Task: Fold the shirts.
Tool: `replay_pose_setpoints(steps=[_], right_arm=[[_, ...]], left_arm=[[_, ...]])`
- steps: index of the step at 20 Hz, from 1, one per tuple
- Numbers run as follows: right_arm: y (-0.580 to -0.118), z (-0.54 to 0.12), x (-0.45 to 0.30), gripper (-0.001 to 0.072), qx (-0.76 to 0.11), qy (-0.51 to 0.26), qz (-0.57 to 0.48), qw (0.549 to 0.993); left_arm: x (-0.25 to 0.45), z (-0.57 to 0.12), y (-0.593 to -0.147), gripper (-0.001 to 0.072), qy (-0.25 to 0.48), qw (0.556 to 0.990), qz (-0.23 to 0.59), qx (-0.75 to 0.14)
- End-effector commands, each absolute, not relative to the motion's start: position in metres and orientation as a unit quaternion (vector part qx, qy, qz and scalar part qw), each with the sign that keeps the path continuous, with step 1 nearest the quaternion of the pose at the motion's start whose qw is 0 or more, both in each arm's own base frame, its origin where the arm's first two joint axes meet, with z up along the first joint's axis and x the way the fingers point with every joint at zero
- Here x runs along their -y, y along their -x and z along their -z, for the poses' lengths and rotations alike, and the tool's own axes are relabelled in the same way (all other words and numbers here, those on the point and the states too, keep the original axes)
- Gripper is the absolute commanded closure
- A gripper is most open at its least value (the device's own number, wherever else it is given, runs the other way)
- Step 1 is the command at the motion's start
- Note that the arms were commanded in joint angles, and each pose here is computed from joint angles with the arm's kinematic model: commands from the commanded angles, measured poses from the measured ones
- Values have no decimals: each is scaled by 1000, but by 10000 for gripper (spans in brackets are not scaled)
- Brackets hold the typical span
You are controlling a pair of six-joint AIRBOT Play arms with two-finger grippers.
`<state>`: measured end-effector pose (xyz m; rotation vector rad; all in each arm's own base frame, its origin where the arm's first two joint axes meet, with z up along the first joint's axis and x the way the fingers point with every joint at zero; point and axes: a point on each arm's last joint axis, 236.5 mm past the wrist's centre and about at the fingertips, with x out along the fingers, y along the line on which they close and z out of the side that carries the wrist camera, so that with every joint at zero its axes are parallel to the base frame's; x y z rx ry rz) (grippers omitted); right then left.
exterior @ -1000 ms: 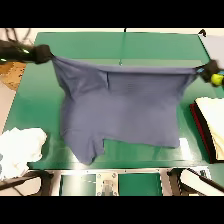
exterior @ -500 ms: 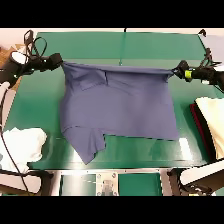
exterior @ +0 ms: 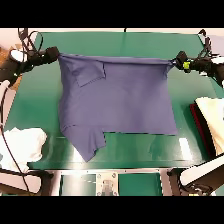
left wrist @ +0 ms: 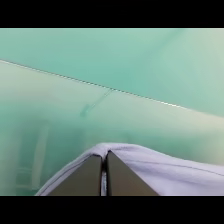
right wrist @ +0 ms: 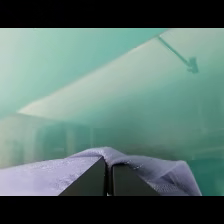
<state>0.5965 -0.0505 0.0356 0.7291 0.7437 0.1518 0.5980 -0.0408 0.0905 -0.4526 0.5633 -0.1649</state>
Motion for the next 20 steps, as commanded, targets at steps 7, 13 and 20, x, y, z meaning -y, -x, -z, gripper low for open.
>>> replay_pose_setpoints(steps=[7, 13, 20], right_arm=[[-507, 29, 62, 699, -557, -203, -73, 802], [-461, 45, 71, 698, -639, -152, -70, 751], [-445, 54, 53, 698, -666, -150, -88, 726]], left_arm=[[54, -20, -527, 687, 87, 871, 142, -463], [40, 6, -486, 687, 47, 823, 132, -550], [42, 39, -465, 687, 64, 797, 126, -587]])
